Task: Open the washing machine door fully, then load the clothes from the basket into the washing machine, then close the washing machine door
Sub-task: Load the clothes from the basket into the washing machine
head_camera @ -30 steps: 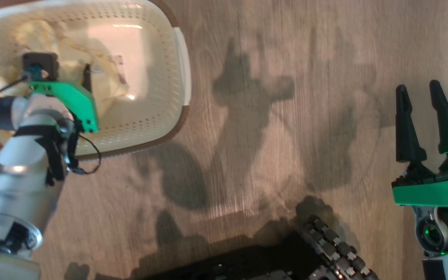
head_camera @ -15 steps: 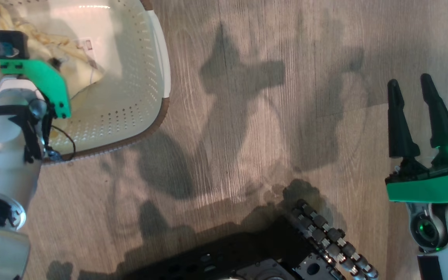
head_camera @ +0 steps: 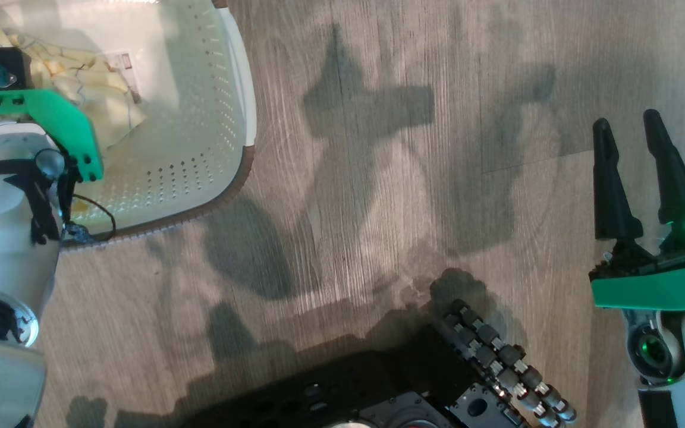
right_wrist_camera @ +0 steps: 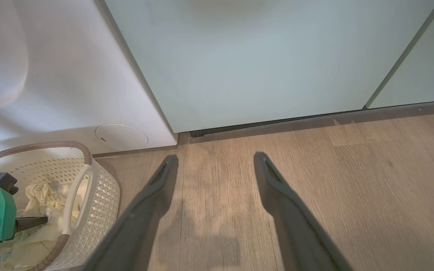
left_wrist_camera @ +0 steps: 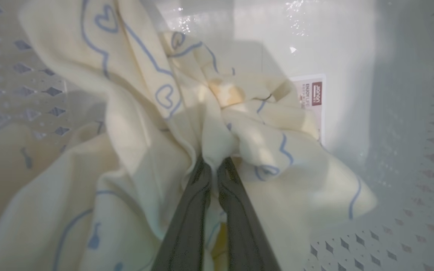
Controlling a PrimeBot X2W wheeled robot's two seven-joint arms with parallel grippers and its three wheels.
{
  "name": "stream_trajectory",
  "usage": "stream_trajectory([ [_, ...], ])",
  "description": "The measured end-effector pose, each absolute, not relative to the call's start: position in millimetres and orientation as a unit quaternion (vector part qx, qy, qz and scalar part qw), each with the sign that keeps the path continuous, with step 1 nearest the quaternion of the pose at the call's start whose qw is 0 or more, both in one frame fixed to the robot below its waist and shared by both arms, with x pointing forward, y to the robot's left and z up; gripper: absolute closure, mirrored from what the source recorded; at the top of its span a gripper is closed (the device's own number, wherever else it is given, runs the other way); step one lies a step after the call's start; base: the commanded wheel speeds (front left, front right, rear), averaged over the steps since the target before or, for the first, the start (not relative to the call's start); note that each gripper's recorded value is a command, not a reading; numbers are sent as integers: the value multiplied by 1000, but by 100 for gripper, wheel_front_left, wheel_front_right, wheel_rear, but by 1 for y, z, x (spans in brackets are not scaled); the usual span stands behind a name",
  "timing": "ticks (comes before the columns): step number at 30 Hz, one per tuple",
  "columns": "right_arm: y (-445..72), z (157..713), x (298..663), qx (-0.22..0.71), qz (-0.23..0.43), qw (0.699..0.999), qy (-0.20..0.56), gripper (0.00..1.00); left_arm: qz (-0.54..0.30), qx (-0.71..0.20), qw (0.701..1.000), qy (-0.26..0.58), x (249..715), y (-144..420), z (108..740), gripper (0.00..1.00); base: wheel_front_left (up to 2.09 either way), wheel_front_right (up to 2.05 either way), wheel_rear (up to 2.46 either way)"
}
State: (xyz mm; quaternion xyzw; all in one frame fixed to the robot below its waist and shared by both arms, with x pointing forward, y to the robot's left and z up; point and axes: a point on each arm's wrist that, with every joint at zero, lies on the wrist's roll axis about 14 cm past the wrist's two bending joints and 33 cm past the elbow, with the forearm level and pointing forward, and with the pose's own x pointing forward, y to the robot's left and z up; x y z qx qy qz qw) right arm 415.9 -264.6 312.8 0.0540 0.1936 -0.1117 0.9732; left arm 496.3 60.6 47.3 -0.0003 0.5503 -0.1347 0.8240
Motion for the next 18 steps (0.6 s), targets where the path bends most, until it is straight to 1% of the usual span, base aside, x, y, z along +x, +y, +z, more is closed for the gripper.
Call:
stream_trajectory([
  [5,-264,313,419,56,-110,974,190,0,-132,-2,831,541,498,62,51,100,0,0,0],
  [8,-264,315,422,58,-110,975,184,0,-130,-5,841,525,502,64,58,100,0,0,0],
  [18,-262,332,435,57,-102,981,153,0,-132,-14,887,443,529,62,100,100,0,0,0],
])
